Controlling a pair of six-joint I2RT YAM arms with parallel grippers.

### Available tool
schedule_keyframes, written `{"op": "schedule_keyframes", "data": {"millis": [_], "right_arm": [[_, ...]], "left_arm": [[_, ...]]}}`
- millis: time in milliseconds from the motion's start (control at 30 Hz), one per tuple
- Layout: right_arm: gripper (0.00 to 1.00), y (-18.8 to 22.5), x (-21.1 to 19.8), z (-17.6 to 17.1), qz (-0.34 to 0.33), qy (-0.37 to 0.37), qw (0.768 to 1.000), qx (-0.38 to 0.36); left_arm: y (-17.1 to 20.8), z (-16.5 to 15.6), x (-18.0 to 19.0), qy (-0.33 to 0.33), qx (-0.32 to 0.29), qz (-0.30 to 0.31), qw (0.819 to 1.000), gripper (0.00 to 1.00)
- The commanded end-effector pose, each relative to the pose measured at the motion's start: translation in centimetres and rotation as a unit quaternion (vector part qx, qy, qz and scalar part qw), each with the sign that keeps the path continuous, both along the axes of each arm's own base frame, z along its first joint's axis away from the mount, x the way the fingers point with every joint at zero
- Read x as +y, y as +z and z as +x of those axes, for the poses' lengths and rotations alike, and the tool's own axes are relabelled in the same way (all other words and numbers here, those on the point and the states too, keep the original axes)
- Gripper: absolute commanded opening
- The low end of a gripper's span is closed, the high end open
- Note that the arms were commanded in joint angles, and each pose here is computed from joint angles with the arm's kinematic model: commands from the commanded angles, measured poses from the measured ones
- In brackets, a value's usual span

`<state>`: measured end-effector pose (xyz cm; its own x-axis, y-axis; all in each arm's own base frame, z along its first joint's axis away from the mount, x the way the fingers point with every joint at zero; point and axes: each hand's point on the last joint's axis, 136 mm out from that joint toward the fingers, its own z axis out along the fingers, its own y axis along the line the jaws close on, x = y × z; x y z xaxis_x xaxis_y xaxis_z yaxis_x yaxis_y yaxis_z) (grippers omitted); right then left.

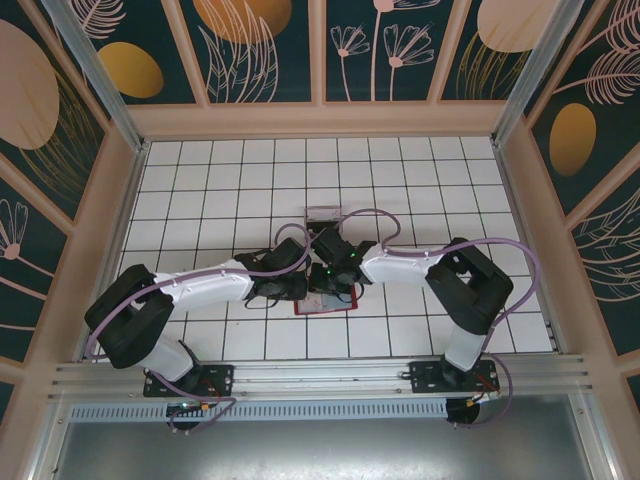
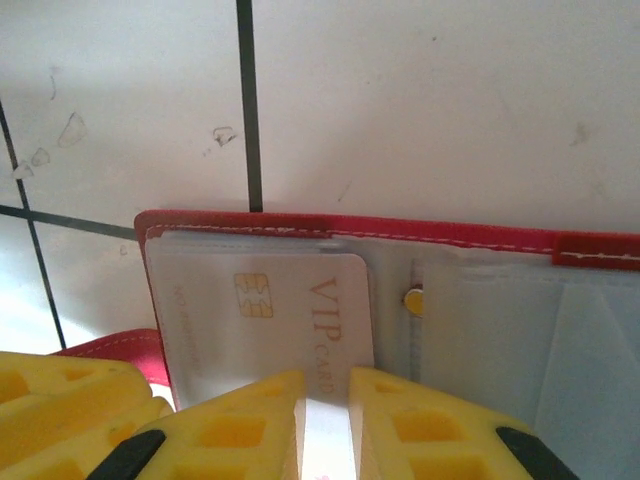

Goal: Take the credit cards out of the card holder

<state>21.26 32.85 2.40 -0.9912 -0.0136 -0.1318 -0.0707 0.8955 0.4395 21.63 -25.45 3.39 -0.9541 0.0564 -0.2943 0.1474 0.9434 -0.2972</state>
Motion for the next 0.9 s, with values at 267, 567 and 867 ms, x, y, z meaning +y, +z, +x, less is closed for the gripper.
{"op": "schedule_keyframes", "data": {"millis": [267,567,867], "right_arm": [[0.21,-0.1,-1.9,0.3,-0.064,-0.010,0.998,-0.012],[0.22,2.4,-1.1,0.6,-0.019,-0.014,0.999,-0.027],[0.22,2.5,-2.1,0.9,-0.003,-0.026,0.999,-0.025]], "left_arm": [[-0.2,-0.3,0.4,0.006,0.006,0.008,1.000,0.23],[-0.8,-0.1,0.1,0.004,0.010,0.010,1.000,0.24],[-1.9,-0.2,0.0,-0.001,0.021,0.020,1.000,0.24]]}}
